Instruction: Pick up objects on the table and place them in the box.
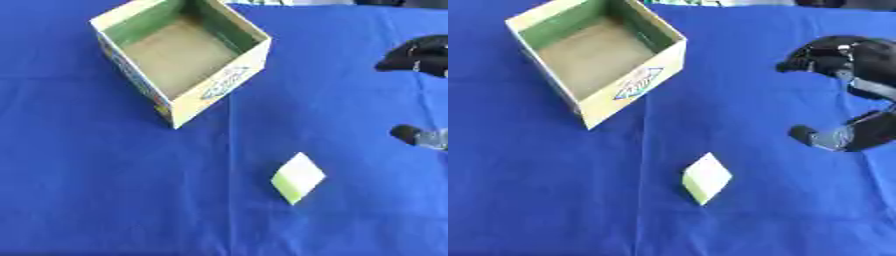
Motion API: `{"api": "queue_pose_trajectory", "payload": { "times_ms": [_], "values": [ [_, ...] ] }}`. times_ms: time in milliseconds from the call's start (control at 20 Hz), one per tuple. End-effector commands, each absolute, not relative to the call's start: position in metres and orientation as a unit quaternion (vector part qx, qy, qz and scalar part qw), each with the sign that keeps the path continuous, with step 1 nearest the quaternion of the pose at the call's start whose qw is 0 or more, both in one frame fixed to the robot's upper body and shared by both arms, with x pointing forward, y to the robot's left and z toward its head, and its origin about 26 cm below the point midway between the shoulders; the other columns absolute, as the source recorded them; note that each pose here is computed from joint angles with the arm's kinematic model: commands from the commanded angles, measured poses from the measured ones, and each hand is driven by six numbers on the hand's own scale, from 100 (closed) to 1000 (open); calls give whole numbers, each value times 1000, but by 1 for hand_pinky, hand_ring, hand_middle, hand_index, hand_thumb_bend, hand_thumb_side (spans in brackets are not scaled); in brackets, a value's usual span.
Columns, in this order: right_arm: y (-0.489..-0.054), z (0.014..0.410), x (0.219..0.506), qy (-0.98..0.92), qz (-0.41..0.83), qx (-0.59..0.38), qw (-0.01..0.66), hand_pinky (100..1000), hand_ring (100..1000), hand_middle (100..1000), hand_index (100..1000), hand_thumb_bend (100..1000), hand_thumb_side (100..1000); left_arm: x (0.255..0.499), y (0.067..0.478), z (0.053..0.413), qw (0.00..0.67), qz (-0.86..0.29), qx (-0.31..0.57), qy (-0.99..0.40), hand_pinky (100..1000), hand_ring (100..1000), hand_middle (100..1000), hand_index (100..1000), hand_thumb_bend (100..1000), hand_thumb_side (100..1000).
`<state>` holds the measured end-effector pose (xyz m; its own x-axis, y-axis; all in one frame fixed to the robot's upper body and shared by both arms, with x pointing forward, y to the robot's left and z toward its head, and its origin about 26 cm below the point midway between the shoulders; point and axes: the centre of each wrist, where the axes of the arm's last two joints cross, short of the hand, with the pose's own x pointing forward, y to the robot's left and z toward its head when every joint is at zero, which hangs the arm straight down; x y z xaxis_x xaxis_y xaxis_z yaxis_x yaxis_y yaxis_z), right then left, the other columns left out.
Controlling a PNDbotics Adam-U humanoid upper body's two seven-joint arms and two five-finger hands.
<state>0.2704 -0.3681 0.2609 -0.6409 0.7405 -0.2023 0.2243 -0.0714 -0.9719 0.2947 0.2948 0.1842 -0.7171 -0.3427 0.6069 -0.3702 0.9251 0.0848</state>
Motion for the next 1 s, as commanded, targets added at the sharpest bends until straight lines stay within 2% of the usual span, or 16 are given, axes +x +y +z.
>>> {"api": "queue_pose_trajectory", "payload": {
  "times_ms": [50, 300, 450, 850, 900, 1000],
  "values": [
    [-368, 272, 268, -659, 604, -408, 184, 913, 882, 801, 941, 355, 739, 292, 297, 193, 307, 19, 197, -931, 823, 744, 951, 747, 177, 834],
    [-368, 269, 268, -661, 594, -421, 182, 917, 883, 801, 941, 332, 730, 293, 296, 194, 306, 20, 196, -932, 823, 744, 951, 747, 179, 832],
    [-367, 267, 268, -657, 604, -415, 179, 919, 886, 804, 941, 354, 723, 293, 296, 194, 305, 19, 195, -932, 823, 744, 951, 747, 179, 833],
    [-351, 258, 273, -600, 698, -338, 195, 916, 895, 808, 941, 392, 669, 293, 294, 193, 307, 16, 190, -932, 823, 745, 952, 747, 178, 834],
    [-348, 257, 274, -592, 708, -328, 199, 917, 896, 806, 944, 401, 665, 293, 294, 193, 307, 15, 189, -932, 823, 745, 952, 747, 178, 834],
    [-342, 257, 277, -577, 727, -311, 203, 922, 900, 813, 954, 477, 659, 293, 294, 193, 308, 14, 188, -933, 823, 745, 952, 748, 178, 835]
  ]
}}
